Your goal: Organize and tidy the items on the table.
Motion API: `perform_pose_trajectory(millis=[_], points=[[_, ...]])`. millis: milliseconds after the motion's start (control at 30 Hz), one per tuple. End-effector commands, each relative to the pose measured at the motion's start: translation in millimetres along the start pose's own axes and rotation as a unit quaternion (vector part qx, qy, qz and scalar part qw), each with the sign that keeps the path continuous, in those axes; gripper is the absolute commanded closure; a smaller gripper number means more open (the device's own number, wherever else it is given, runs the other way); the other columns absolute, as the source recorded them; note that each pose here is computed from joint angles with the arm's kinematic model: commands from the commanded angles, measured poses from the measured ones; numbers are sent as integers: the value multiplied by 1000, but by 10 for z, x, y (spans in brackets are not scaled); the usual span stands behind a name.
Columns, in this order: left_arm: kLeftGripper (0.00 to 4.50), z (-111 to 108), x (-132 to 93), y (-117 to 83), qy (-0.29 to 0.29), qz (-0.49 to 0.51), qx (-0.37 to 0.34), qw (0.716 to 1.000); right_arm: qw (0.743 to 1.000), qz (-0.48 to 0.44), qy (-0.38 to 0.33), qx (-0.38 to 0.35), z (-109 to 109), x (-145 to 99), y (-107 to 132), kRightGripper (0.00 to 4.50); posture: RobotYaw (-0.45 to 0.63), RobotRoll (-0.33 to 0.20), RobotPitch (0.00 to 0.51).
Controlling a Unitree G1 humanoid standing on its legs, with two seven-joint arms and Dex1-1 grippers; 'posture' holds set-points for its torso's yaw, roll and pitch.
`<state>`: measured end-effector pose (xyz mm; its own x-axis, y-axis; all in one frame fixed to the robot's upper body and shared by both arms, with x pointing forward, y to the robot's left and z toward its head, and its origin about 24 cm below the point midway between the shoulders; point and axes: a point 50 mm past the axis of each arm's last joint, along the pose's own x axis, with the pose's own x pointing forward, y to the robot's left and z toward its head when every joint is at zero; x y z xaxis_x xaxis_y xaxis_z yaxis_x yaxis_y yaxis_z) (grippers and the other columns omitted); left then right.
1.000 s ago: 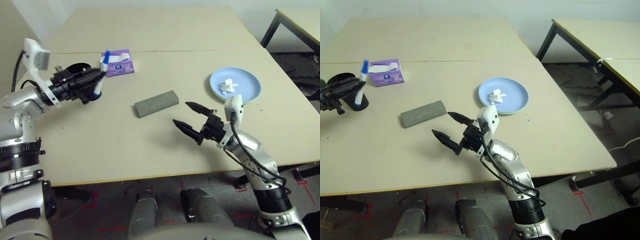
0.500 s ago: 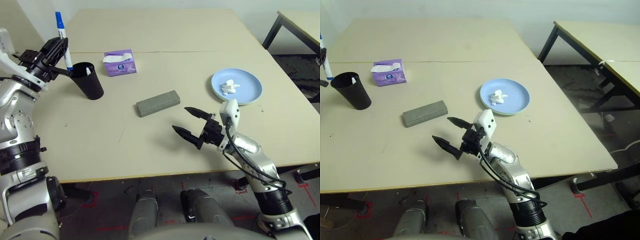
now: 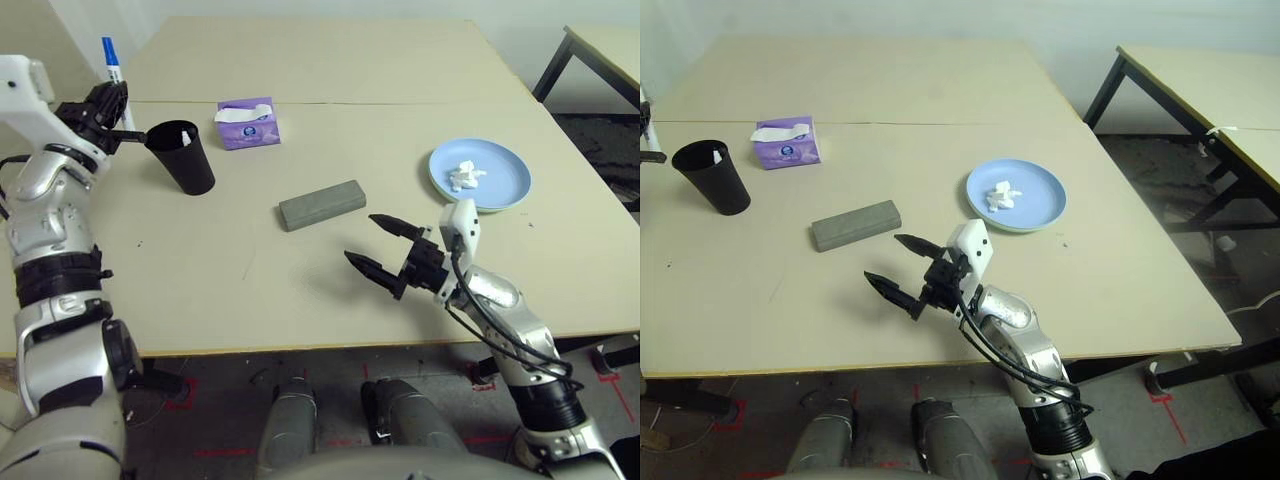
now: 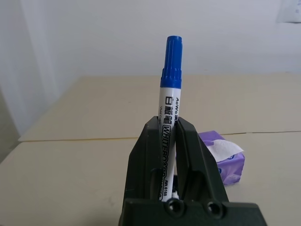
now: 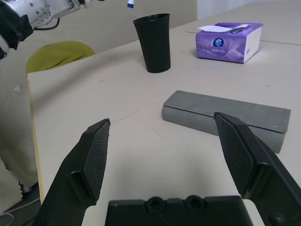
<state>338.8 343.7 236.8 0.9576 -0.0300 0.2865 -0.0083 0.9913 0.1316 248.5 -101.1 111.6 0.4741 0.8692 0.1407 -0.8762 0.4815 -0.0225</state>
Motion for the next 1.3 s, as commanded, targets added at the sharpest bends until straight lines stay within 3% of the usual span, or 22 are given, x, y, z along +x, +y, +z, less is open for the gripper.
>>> perform_pose_trajectory(millis=[33, 467, 500, 867, 1133, 1300], points=[[4240, -96, 25, -20, 14, -8, 6, 1000, 1000, -4, 10, 3, -26, -28, 32, 0, -47, 0, 147], [4240, -350, -173, -28, 38, -1, -1, 999, 1000, -4, 4, 5, 14, -23, 61, 0, -45, 0, 151], [3499, -354, -180, -31, 39, -1, 0, 999, 1000, -3, 4, 5, 13, -20, 62, 0, -45, 0, 151], [18, -368, -279, 2, 40, 11, 1, 999, 1000, 11, 2, 6, 36, 20, 51, 0, -36, 0, 145], [18, -313, -296, -26, 30, -10, -4, 1000, 1000, 5, -4, 8, 25, 1, 51, 0, -38, 0, 143], [18, -190, -447, 142, 1, 10, -23, 1000, 995, -81, -51, -8, 230, -81, -195, 0, -46, 0, 140]])
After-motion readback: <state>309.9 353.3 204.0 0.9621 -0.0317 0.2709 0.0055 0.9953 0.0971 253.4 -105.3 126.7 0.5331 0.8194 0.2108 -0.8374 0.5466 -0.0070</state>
